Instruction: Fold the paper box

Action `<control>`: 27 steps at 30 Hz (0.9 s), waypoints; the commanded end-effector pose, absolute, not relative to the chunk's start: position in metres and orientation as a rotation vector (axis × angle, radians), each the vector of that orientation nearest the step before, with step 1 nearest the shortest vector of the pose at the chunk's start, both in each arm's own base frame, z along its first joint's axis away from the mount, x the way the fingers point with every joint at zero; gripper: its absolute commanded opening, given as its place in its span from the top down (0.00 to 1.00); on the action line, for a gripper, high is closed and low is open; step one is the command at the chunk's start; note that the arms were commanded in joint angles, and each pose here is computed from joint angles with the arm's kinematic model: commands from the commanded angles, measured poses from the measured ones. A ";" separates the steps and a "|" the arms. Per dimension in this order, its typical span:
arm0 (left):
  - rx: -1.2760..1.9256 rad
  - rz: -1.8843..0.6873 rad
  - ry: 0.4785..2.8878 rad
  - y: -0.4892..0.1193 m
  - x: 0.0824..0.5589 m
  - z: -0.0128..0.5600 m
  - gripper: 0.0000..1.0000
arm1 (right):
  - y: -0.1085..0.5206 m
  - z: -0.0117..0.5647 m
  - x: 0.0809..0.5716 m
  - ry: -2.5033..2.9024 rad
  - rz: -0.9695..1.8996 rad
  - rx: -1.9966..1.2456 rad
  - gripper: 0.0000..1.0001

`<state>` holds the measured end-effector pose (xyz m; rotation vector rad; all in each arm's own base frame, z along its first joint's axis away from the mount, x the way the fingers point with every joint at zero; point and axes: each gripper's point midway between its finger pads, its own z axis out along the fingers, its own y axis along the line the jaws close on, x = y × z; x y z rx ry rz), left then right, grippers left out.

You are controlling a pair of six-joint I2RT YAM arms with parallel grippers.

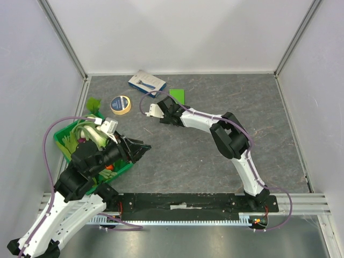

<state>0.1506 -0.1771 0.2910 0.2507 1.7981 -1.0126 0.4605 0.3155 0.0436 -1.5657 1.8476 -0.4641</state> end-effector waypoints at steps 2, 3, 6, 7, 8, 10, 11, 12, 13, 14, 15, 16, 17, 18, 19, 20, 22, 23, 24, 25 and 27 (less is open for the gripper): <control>0.277 -0.984 1.751 -0.176 0.154 0.308 0.40 | 0.316 0.040 0.484 1.818 -0.495 -1.543 0.38; 0.278 -0.983 1.751 -0.176 0.154 0.309 0.40 | 0.316 0.040 0.487 1.815 -0.499 -1.536 0.39; 0.281 -0.971 1.760 -0.176 0.157 0.306 0.40 | 0.314 0.035 0.498 1.816 -0.509 -1.520 0.43; 0.281 -0.969 1.758 -0.176 0.157 0.307 0.40 | 0.313 0.038 0.506 1.812 -0.514 -1.502 0.44; 0.280 -0.967 1.761 -0.176 0.158 0.307 0.40 | 0.312 0.032 0.509 1.819 -0.518 -1.506 0.45; 0.284 -0.962 1.768 -0.177 0.159 0.305 0.40 | 0.313 0.035 0.518 1.808 -0.529 -1.488 0.47; 0.282 -0.960 1.769 -0.177 0.160 0.305 0.40 | 0.311 0.037 0.522 1.805 -0.534 -1.483 0.49; 0.284 -0.959 1.767 -0.178 0.161 0.306 0.40 | 0.311 0.030 0.525 1.805 -0.537 -1.490 0.50; 0.284 -0.957 1.767 -0.178 0.161 0.306 0.40 | 0.313 0.037 0.532 1.791 -0.541 -1.475 0.50; 0.285 -0.955 1.770 -0.178 0.162 0.305 0.40 | 0.311 0.030 0.535 1.793 -0.548 -1.487 0.51; 0.287 -0.953 1.774 -0.178 0.162 0.304 0.40 | 0.311 0.029 0.538 1.789 -0.548 -1.490 0.51; 0.287 -0.951 1.772 -0.178 0.163 0.304 0.40 | 0.314 0.032 0.542 1.778 -0.548 -1.484 0.52; 0.286 -0.948 1.778 -0.178 0.164 0.303 0.40 | 0.311 0.027 0.546 1.781 -0.558 -1.489 0.52; 0.287 -0.947 1.779 -0.179 0.164 0.303 0.40 | 0.312 0.030 0.551 1.772 -0.564 -1.486 0.52; 0.285 -0.943 1.782 -0.179 0.165 0.302 0.40 | 0.312 0.029 0.553 1.768 -0.569 -1.489 0.53; 0.287 -0.943 1.785 -0.179 0.165 0.302 0.40 | 0.310 0.022 0.556 1.773 -0.571 -1.496 0.53; 0.287 -0.941 1.790 -0.180 0.166 0.300 0.40 | 0.311 0.025 0.564 1.757 -0.577 -1.492 0.53; 0.287 -0.939 1.791 -0.180 0.167 0.300 0.40 | 0.310 0.019 0.566 1.761 -0.579 -1.498 0.53; 0.290 -0.938 1.796 -0.181 0.168 0.299 0.40 | 0.313 0.026 0.572 1.742 -0.584 -1.488 0.52; 0.289 -0.937 1.794 -0.181 0.169 0.299 0.40 | 0.313 0.024 0.575 1.739 -0.589 -1.490 0.52; 0.291 -0.936 1.805 -0.183 0.170 0.297 0.40 | 0.311 0.024 0.583 1.735 -0.615 -1.481 0.52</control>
